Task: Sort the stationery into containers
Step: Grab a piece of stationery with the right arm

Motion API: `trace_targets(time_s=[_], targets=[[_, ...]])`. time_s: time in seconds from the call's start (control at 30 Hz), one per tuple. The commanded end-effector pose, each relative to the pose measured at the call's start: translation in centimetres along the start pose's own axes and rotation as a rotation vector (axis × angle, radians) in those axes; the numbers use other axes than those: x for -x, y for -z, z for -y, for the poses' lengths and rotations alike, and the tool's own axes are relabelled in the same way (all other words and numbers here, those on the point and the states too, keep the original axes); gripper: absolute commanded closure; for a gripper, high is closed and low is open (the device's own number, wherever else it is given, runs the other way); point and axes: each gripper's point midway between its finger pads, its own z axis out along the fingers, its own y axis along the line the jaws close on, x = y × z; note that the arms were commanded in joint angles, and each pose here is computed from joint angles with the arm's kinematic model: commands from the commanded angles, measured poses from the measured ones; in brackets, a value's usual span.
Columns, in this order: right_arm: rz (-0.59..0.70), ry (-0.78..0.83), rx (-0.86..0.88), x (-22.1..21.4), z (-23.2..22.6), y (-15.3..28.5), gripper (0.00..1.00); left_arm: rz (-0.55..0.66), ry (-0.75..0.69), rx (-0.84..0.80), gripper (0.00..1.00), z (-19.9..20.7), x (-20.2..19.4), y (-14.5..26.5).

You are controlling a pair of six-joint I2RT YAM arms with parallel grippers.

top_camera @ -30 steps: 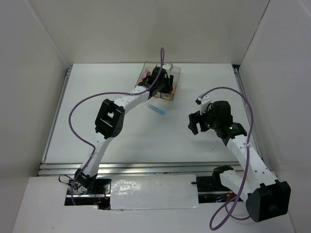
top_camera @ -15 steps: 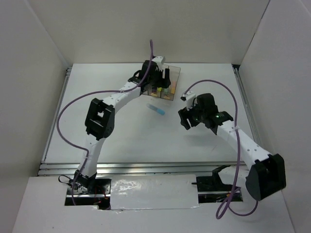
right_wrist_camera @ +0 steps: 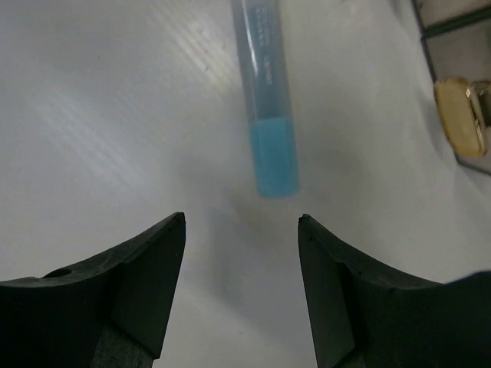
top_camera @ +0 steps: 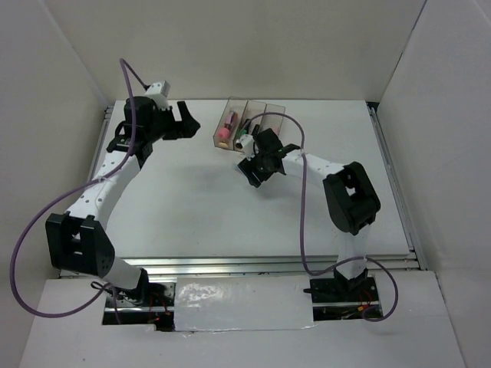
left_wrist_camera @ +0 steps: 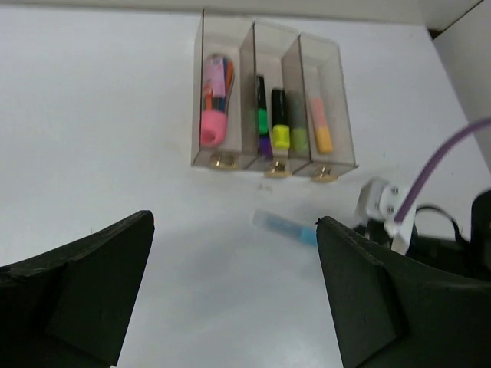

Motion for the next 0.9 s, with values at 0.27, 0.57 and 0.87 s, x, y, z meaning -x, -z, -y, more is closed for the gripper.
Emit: trace_targets(time_s=[0.27, 0.57, 0.87], targets=[[-0.032, 0.037, -0.055, 4.6, 2.4, -4.5, 0.32, -0.063, 0.089, 0.078, 0.01, -4.2, -3.2, 2.9], [-0.113, 0.071, 0.029, 3.5, 0.8, -5.8, 0.41, -0.064, 0.100, 0.077, 0.01, -4.6, -2.9, 2.6], [-0.222, 0.137, 0.129, 1.9, -1.9, -7.4, 0.64, -0.080, 0.111, 0.103, 0.01, -5.2, -3.0, 3.1]])
